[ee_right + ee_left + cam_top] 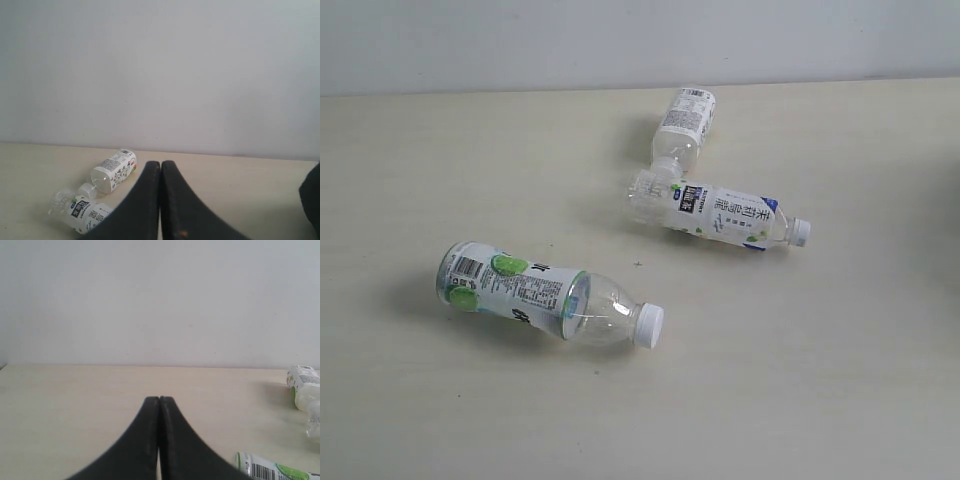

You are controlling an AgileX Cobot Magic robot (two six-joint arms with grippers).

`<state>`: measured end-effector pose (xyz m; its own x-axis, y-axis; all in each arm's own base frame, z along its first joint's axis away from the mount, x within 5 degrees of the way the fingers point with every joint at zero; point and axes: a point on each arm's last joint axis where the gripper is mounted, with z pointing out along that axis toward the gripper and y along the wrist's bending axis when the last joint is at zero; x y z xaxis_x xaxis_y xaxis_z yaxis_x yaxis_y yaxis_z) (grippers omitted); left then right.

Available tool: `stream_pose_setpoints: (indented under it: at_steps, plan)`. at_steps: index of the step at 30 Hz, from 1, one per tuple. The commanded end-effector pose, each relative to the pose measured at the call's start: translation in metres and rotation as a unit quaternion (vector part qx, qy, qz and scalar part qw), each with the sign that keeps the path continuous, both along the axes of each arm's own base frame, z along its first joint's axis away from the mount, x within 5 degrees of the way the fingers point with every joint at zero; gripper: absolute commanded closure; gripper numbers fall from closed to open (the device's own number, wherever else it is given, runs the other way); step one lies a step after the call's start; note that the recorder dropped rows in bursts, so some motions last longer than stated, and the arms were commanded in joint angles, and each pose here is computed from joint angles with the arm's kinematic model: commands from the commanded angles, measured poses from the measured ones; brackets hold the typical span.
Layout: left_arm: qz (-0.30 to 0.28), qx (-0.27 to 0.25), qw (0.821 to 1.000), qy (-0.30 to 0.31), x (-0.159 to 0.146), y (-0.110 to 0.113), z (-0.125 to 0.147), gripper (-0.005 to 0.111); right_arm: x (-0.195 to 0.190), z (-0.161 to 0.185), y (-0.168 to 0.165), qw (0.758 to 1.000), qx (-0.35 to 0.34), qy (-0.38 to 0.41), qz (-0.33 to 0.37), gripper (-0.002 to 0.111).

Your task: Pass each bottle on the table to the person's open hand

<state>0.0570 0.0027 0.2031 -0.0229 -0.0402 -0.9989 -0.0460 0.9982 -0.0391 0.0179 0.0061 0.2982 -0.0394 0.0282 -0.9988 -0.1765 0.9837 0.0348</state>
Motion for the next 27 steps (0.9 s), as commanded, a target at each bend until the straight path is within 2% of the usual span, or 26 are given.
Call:
stream_pose_setpoints:
  at_steps: [1, 24, 27]
  plan:
    - [-0.002, -0.001, 1.000, -0.007, -0.0005, -0.0002, 0.0012, 0.107, 0.0003, -0.0013, -0.0002, 1.000, -0.002, -0.002, -0.001, 0.108]
    - [-0.002, -0.001, 1.000, -0.007, -0.0005, -0.0002, 0.0012, 0.107, 0.0003, -0.0009, 0.0001, 1.000, 0.001, -0.003, 0.001, 0.108]
    - [-0.002, -0.001, 1.000, -0.007, -0.0005, -0.0002, 0.0012, 0.107, 0.0001, 0.0027, 0.0012, 1.000, 0.019, -0.020, 0.007, 0.108]
